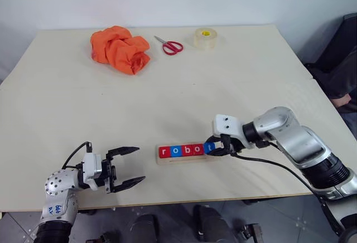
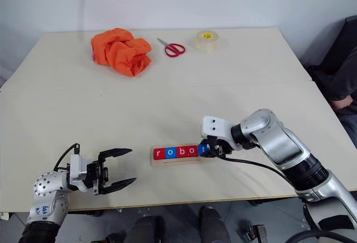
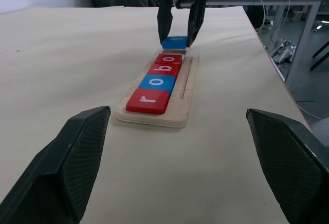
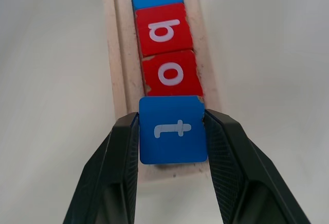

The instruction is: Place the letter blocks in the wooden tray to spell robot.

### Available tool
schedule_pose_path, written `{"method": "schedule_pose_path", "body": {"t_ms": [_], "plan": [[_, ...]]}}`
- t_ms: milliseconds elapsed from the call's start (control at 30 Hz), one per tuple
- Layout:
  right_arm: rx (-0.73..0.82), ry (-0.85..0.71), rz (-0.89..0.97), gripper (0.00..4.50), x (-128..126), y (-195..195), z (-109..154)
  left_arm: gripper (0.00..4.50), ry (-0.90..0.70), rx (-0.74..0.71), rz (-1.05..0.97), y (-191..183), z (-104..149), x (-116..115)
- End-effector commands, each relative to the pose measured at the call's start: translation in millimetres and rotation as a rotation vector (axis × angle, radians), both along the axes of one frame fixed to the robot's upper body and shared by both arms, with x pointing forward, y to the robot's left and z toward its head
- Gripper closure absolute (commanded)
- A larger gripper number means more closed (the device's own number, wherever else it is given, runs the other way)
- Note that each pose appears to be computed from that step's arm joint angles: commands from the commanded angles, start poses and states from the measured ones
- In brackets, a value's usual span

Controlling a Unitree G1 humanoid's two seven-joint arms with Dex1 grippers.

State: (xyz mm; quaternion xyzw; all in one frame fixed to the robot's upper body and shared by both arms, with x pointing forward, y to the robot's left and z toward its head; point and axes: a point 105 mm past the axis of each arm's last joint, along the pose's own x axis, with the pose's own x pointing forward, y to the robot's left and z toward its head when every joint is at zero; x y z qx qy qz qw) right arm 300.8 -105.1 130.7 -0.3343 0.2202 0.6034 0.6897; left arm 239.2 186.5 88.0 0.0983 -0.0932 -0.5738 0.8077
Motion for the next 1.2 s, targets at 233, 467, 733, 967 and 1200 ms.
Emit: {"method": "schedule_pose_path", "body": {"t_ms": [233, 467, 733, 967, 1200], "plan": [[-0.002, -0.037, 0.026, 3.04, 5.1, 5.0, 4.7, 0.00, -0.034, -0.005, 0.011, 1.0, 6.3, -1.9], [-0.009, -0.032, 0.038, 3.04, 4.3, 6.1, 0.1, 0.00, -0.036, -0.004, 0.015, 1.5, 6.8, -1.3], [-0.004, -0.041, 0.028, 1.29, 4.0, 2.3, 6.3, 0.00, -0.035, -0.001, 0.016, 2.5, 6.6, 0.0], [0.036, -0.075, 0.018, 0.04, 7.0, 8.2, 16.3, 0.00, -0.044, 0.000, 0.009, 1.5, 9.3, 7.2], [0.193, -0.123, 0.009, 0.04, -2.7, -5.5, 34.5, 0.00, -0.065, 0.002, 0.099, 1.4, 14.5, 20.8]]}}
